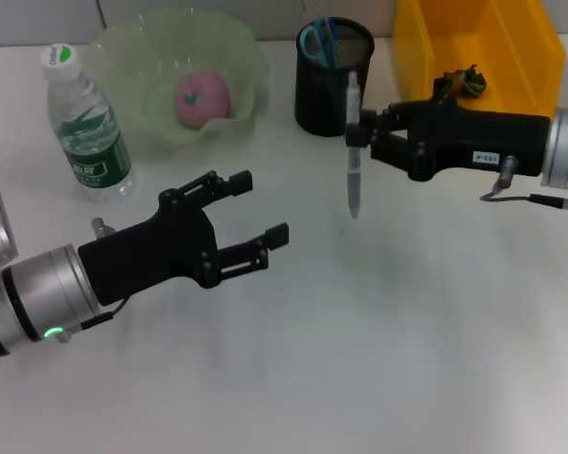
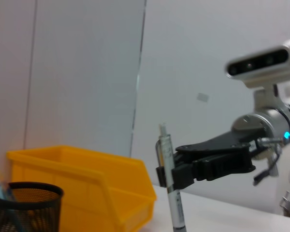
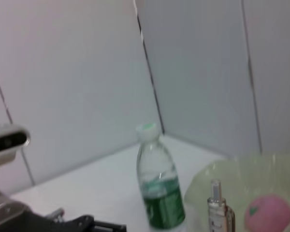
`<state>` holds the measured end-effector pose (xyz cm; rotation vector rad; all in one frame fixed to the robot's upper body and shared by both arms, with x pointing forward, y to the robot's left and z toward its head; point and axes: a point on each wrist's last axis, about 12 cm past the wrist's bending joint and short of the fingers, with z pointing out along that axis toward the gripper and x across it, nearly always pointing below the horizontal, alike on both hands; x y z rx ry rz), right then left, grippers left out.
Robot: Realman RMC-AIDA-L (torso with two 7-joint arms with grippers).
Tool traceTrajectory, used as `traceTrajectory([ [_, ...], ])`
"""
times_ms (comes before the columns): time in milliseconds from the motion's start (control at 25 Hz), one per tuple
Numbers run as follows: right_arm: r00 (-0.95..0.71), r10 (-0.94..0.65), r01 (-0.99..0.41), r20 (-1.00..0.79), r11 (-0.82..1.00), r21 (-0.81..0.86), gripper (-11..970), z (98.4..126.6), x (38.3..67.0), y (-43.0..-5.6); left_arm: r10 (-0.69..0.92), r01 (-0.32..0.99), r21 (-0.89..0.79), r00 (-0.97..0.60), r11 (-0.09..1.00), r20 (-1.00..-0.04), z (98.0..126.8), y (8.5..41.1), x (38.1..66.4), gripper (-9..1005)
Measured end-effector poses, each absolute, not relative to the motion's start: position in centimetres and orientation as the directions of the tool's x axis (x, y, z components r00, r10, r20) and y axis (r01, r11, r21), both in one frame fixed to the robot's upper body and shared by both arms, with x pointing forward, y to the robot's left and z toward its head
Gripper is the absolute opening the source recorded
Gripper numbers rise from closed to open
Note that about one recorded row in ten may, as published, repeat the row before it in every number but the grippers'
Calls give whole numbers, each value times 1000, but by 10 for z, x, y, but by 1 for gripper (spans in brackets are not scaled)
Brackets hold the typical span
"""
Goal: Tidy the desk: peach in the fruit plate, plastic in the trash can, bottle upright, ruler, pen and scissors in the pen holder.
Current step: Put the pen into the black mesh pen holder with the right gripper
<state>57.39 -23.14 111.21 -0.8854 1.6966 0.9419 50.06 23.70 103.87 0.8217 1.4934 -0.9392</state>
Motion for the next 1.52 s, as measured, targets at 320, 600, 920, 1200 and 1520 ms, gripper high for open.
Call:
traceTrajectory([
  [320, -116, -4, -863, -993, 495, 99, 166, 1094, 566, -234, -43, 855, -125, -119, 503, -992, 1035, 238, 500, 831],
  [600, 24, 46, -818, -999, 576, 7, 166, 1085, 568, -228, -61, 829, -113, -96, 548, -994, 1033, 239, 500, 831],
  [920, 141, 62, -734, -988, 676, -62, 166, 1085, 578, -218, -66, 821, -117, -97, 559, -993, 1034, 236, 506, 831],
  [1200, 177, 63, -695, -982, 715, -79, 173, 1091, 590, -214, -110, 771, -129, -77, 624, -991, 1036, 240, 511, 831],
  [1520, 215, 99, -632, -972, 773, -62, 185, 1104, 605, -215, -109, 767, -123, -70, 630, -992, 1036, 238, 513, 831],
])
